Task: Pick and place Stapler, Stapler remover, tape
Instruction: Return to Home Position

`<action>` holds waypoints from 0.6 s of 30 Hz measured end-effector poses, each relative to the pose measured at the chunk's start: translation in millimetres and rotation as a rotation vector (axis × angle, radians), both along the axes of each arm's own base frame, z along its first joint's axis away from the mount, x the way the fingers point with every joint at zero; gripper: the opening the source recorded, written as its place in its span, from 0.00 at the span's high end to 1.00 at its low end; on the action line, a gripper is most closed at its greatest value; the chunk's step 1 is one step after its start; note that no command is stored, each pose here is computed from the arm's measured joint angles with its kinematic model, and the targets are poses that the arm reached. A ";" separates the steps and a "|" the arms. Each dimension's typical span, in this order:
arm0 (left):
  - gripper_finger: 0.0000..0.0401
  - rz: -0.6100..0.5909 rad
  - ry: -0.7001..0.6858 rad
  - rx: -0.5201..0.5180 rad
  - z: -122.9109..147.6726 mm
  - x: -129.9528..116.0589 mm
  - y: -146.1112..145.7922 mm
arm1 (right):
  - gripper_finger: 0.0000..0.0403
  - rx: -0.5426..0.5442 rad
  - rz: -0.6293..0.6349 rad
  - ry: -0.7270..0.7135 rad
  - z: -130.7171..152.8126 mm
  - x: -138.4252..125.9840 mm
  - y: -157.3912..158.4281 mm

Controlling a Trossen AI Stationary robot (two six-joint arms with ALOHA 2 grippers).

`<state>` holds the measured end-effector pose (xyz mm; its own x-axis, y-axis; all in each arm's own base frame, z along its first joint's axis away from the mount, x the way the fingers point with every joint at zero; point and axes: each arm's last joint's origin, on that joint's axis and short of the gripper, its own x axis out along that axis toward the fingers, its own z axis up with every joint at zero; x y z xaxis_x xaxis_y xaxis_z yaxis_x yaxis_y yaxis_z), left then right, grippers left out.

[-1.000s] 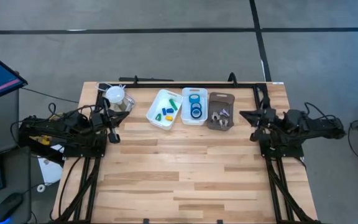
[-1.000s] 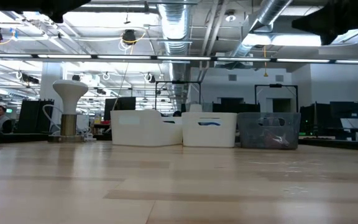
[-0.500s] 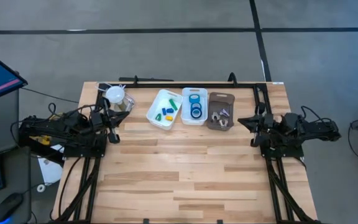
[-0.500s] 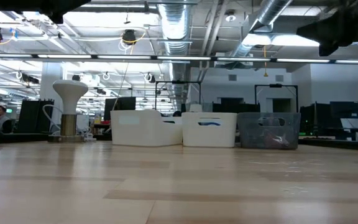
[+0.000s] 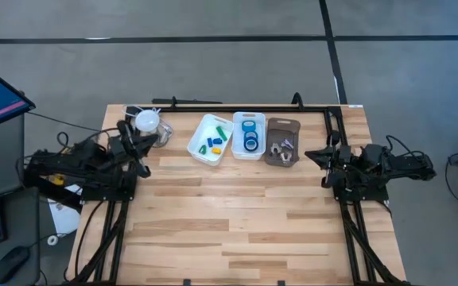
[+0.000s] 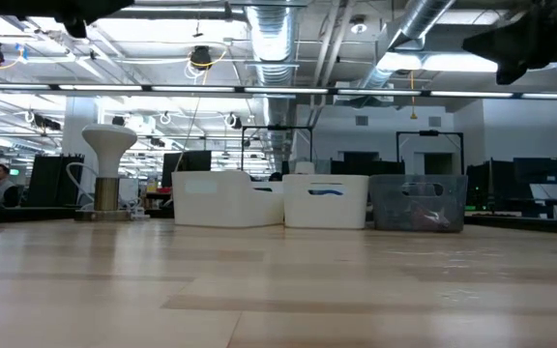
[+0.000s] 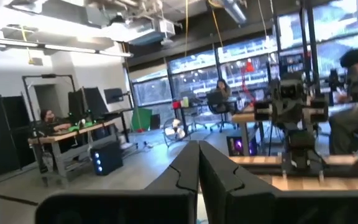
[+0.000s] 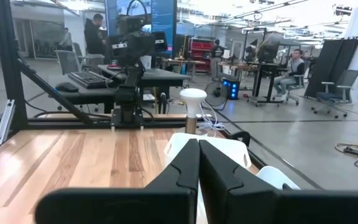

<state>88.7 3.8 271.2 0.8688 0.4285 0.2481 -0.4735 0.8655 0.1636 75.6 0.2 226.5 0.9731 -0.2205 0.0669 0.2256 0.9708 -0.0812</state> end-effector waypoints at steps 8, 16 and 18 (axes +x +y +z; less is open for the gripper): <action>1.00 -0.138 -0.073 0.008 -1.3 -27.5 0.3 | 1.00 0.001 0.000 0.000 0.0 0.0 0.0; 1.00 -0.213 -0.013 -0.016 -8.9 -26.2 -1.7 | 1.00 0.003 0.002 -0.001 0.0 0.0 0.1; 1.00 -0.258 -0.016 -0.003 -8.6 -26.1 -3.0 | 1.00 0.002 0.012 0.001 -0.1 0.0 0.4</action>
<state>62.6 0.8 262.6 0.9456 0.1940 0.2614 -0.2394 0.9585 0.1548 75.6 0.5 226.4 0.9757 -0.2088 0.0656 0.2137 0.9736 -0.0798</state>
